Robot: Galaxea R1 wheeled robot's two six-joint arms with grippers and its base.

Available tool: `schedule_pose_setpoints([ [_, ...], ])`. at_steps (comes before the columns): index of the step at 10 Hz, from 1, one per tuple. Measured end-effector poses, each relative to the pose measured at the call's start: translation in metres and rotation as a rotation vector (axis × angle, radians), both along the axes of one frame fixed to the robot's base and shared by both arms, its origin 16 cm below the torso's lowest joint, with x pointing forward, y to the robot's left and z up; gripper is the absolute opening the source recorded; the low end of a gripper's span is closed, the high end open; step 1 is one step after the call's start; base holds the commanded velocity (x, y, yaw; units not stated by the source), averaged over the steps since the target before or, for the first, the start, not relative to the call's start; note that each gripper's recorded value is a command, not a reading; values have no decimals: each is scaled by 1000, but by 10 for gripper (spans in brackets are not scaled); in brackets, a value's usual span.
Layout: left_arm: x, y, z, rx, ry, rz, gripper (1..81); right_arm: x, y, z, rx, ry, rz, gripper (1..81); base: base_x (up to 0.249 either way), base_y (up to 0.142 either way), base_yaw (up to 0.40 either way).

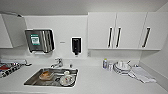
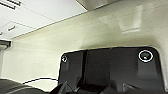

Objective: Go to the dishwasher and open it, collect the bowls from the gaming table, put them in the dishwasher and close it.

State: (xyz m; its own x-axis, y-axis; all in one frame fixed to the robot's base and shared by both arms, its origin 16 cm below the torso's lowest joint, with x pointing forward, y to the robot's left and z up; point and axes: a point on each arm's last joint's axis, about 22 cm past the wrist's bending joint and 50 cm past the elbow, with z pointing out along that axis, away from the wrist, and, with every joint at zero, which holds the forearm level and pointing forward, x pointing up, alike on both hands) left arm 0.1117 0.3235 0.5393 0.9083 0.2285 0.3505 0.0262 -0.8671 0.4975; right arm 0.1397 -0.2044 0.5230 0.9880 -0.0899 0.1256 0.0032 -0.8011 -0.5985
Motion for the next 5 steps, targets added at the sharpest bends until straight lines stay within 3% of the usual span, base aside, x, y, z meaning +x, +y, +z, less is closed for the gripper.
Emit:
schedule_pose_setpoints([
  [1,8,6,7,-5,-53,26,811,6,3,-2,4,-8,1,811,0,0,0],
  [3,26,34,34,-4,-213,29,811,21,2,-7,0,-30,-1,811,0,0,0],
  [4,34,52,44,-4,-250,26,811,28,1,-10,-2,-42,-1,811,0,0,0],
  [5,41,60,54,-40,-280,35,811,37,-1,-13,-5,-56,-2,811,0,0,0],
])
